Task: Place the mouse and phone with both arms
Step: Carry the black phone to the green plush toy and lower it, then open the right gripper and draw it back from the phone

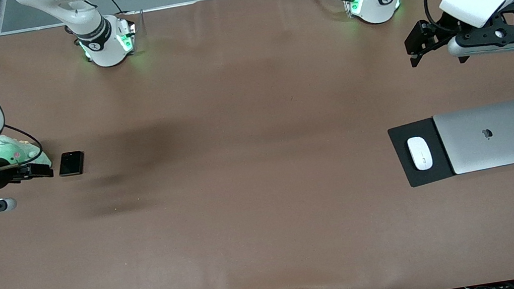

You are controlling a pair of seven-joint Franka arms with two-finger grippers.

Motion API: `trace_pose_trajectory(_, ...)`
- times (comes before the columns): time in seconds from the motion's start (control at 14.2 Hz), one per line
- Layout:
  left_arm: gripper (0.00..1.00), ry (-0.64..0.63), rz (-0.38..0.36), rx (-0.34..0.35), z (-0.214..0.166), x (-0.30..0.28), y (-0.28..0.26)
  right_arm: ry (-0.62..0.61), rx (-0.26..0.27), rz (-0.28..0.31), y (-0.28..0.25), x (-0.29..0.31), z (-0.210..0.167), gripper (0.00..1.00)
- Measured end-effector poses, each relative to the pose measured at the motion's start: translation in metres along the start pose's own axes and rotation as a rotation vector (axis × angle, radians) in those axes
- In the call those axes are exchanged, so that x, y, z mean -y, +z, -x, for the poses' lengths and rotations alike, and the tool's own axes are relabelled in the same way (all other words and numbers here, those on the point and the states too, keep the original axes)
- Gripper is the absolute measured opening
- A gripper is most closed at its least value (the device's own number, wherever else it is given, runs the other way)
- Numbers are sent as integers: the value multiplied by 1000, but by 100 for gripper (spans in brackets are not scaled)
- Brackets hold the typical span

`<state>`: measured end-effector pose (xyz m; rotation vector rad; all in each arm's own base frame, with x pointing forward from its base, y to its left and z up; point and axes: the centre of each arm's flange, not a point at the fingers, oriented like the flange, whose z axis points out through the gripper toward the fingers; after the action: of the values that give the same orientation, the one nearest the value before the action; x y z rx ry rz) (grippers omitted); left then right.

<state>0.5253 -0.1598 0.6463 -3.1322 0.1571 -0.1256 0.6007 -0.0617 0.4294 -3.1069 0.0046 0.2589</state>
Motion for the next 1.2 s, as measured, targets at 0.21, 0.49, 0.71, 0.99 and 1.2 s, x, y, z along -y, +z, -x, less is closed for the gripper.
trace_pose_trajectory(0.21,100,0,0,1,0,0,0,10,-25,20,-22,35,-5,100)
trace_pose_trajectory(0.49,100,0,0,2,0,0,0,36,-55,39,-66,69,-6,100)
trace_pose_trajectory(0.71,100,0,0,4,0,0,1,36,-86,45,-114,76,1,100)
trace_pose_trajectory(0.99,100,-1,-1,5,-1,1,2,92,-106,41,-157,58,18,100)
trace_pose_trajectory(1.2,100,0,-1,7,-1,0,3,121,-126,29,-186,42,47,100)
